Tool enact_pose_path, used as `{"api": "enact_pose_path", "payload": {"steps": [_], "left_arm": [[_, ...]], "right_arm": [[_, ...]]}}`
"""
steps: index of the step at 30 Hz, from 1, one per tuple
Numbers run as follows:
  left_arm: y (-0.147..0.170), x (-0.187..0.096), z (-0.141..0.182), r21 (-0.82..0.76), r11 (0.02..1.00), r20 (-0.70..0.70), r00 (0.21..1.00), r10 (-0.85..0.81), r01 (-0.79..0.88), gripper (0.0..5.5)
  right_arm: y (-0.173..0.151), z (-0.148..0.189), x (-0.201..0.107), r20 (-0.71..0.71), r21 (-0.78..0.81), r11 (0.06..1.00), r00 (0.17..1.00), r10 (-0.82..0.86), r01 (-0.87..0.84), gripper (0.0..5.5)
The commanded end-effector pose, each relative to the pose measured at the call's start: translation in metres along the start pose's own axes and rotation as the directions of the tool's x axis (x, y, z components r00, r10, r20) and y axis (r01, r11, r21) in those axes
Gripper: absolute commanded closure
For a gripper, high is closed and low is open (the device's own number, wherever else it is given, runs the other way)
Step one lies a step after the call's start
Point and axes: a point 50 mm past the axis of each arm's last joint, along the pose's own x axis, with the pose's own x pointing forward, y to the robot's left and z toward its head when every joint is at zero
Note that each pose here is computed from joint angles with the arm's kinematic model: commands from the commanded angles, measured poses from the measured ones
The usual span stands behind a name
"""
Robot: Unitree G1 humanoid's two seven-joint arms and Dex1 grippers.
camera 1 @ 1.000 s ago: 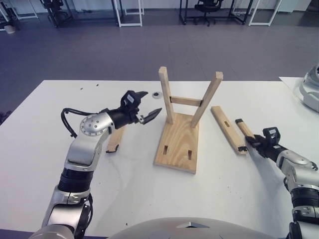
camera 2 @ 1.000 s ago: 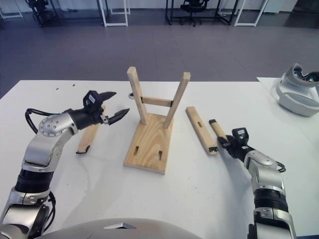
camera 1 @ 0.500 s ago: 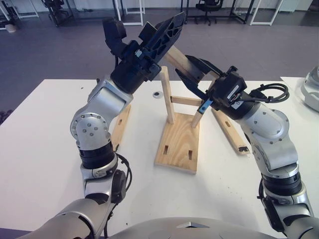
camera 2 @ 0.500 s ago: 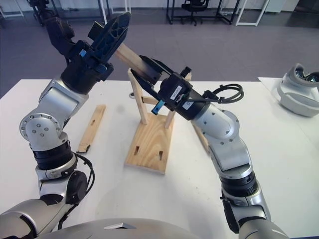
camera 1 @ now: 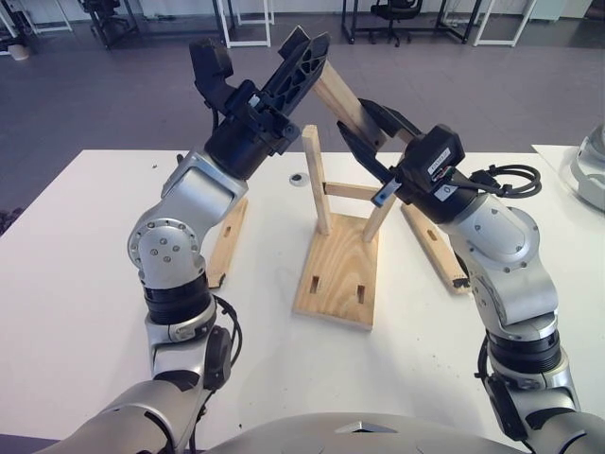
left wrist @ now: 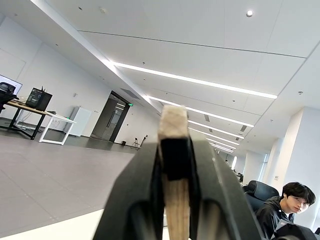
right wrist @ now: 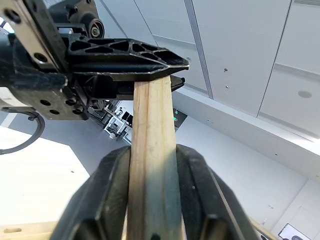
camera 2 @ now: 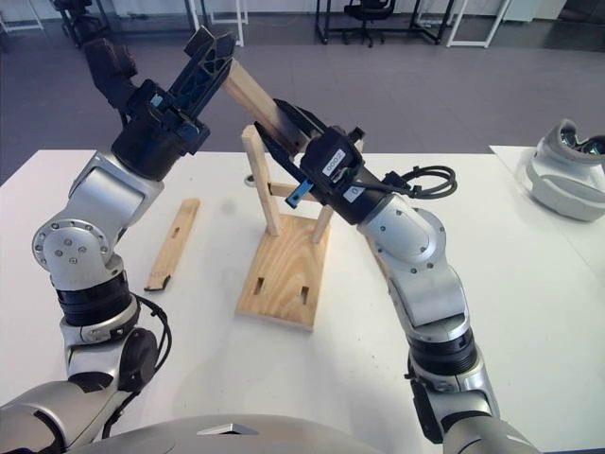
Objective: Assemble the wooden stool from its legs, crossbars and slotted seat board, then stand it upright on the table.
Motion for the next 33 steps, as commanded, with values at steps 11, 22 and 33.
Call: {"api": "enact_pose_path", "payload": {"steps": [11, 22, 33], "left_arm": [[0.127, -0.145, 0.009, 0.309, 0.712, 0.002, 0.749, 0.663, -0.631, 5.09], [0.159, -0.190, -0.005, 0.279, 0.571, 0.046, 0.605, 0.795, -0.772, 5.09], [0.166, -0.198, -0.018, 0.252, 0.538, 0.014, 0.559, 0.829, -0.804, 5.09]], "right_arm": [[0.015, -0.052, -0.055, -0.301, 0.097, 0.992, 0.953, -0.042, 0.075, 2.97], [0.032, -0.091, -0.085, -0.421, 0.152, 0.976, 0.904, -0.080, 0.157, 2.97], [0.035, -0.093, -0.083, -0.419, 0.171, 0.971, 0.904, -0.081, 0.166, 2.97]]}}
